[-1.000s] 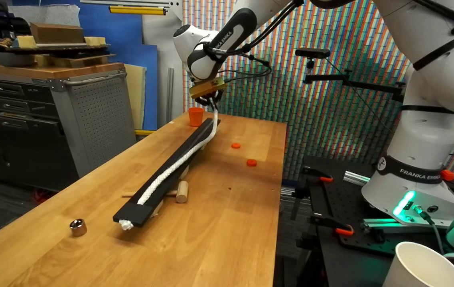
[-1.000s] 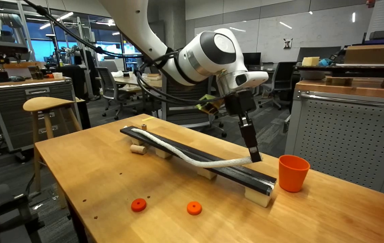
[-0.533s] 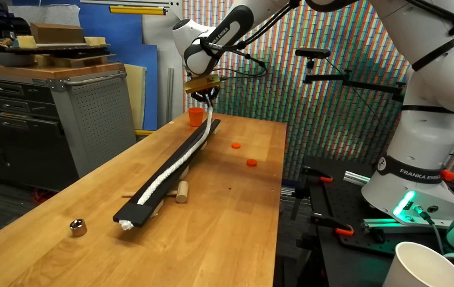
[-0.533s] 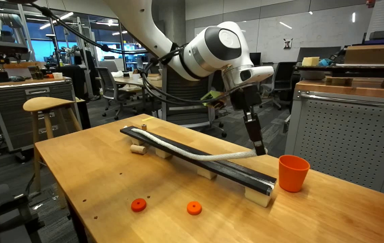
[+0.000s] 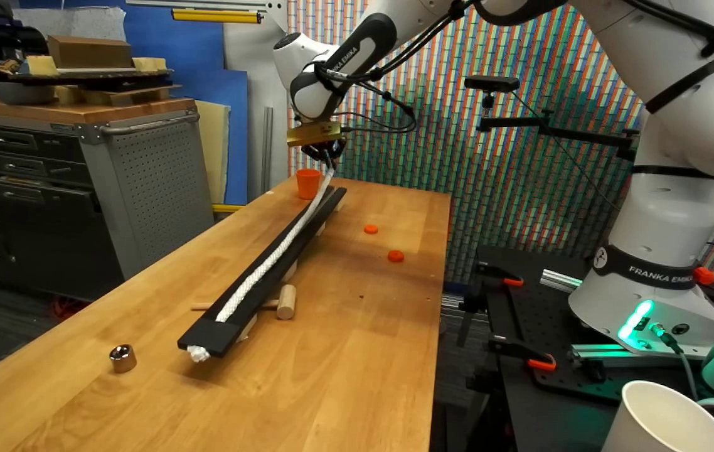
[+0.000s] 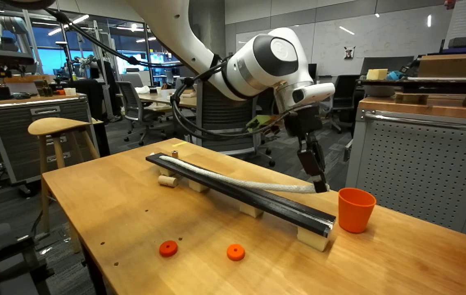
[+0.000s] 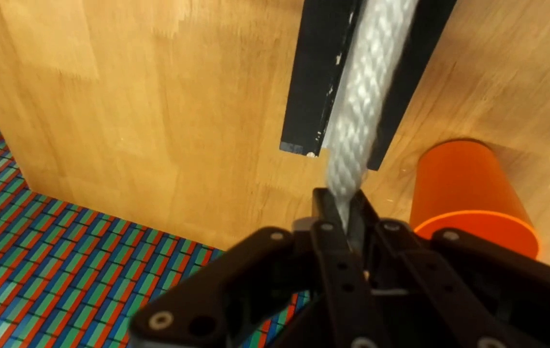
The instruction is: Stretch the white rope completely in the middle of the black object
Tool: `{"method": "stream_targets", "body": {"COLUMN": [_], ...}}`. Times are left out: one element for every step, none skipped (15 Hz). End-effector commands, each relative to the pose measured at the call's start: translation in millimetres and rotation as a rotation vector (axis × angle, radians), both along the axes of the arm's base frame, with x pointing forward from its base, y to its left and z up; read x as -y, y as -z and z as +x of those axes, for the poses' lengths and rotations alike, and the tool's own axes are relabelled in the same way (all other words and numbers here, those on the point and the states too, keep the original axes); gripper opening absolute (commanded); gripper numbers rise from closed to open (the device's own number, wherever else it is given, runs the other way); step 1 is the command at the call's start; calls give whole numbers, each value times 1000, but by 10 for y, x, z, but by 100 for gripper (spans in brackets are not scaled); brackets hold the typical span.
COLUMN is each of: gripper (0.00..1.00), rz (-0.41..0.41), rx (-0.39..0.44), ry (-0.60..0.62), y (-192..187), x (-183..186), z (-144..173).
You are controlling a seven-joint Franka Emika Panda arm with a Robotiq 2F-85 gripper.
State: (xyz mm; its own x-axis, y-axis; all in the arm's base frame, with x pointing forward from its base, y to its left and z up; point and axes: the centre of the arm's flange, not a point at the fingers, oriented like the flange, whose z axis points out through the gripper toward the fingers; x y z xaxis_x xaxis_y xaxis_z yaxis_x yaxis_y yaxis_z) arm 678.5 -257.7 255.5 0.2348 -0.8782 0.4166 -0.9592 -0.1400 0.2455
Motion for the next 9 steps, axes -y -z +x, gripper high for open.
{"method": "stream_targets", "body": {"gripper": [3,3,3,3,3,3,3,3,3], "rz": [-30,-36,-41,-46,-43,-43,-39,-36,-29], "rx": [35,41,50,57,66,68,70,75,78], "ry": [74,83,93,102,113,121,128,135,142], "y": [5,13,17,25,39,50,65,74,84], "x": [82,79,78,80,86,91,95,99,101], "z": [147,142,134,124,114,110,107,103,93]}}
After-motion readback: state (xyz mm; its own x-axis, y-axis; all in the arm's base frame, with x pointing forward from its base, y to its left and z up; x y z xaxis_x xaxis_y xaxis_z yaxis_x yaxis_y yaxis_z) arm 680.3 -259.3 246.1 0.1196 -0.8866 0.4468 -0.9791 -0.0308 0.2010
